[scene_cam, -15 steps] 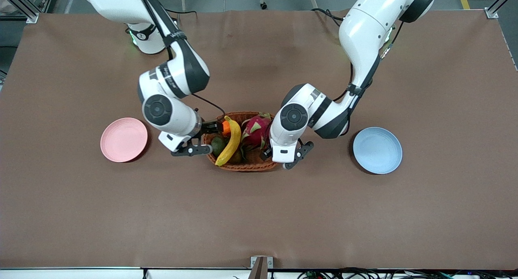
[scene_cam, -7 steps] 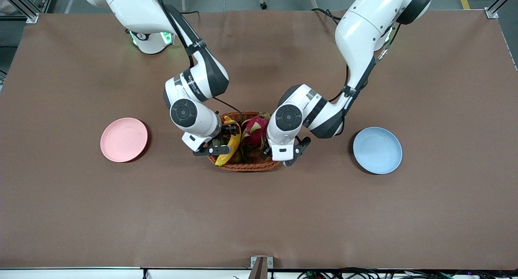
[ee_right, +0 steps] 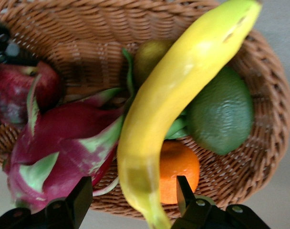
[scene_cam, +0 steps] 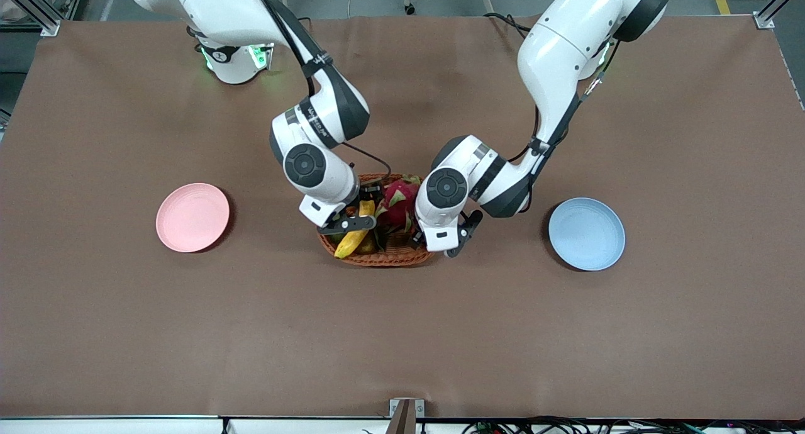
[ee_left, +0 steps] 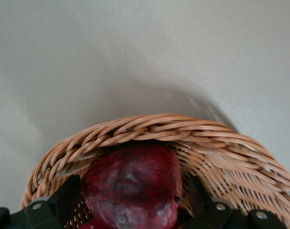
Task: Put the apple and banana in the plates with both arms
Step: 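Carry the red apple with the left gripper over the blue plate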
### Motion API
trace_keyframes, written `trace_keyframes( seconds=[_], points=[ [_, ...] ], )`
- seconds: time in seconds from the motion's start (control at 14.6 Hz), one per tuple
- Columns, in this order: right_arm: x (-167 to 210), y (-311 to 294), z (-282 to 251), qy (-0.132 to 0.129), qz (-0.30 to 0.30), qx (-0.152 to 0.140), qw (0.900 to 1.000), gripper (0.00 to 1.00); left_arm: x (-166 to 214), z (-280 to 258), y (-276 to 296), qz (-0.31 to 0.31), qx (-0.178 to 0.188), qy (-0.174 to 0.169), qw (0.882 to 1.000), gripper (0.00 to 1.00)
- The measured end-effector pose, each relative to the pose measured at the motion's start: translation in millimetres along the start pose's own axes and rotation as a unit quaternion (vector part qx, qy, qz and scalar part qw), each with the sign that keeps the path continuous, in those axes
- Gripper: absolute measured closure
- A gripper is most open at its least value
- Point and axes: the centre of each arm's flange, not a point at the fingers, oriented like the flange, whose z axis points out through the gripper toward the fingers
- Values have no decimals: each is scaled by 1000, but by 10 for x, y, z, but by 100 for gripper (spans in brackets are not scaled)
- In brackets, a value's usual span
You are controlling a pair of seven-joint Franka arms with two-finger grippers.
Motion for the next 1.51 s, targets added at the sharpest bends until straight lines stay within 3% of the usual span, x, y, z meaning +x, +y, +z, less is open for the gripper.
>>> trace_keyframes(
  seconds=[0.21, 0.34, 0.41, 0.62, 0.82, 1.03, 1.24, 1.51],
  points=[
    [-6, -8, 32, -2, -26, -2, 1000, 21, -39, 106, -22, -8, 8, 0, 1000, 0],
    [12, 24, 42, -2, -41, -3, 999, 22, -57, 115, -25, -9, 8, 0, 1000, 4],
    [17, 32, 42, -2, -45, -4, 999, 25, -60, 111, -23, -10, 8, 0, 1000, 12],
    [19, 37, 46, -1, -55, -9, 998, 29, -57, 58, 3, -11, 2, 0, 1000, 15],
    [21, 50, 61, 2, -65, -24, 998, 33, 2, -276, 61, -15, -18, 4, 1000, 15],
    [14, 42, 85, 1, -69, -29, 997, 33, 177, -938, 35, -12, -34, 21, 999, 15],
    [-9, 5, 117, -1, -73, -31, 997, 33, 612, -1509, -114, 20, -28, 43, 998, 15],
    [-57, -76, 147, -2, -83, -36, 996, 35, 1642, -1382, -505, 51, 21, 79, 995, 15]
  ],
)
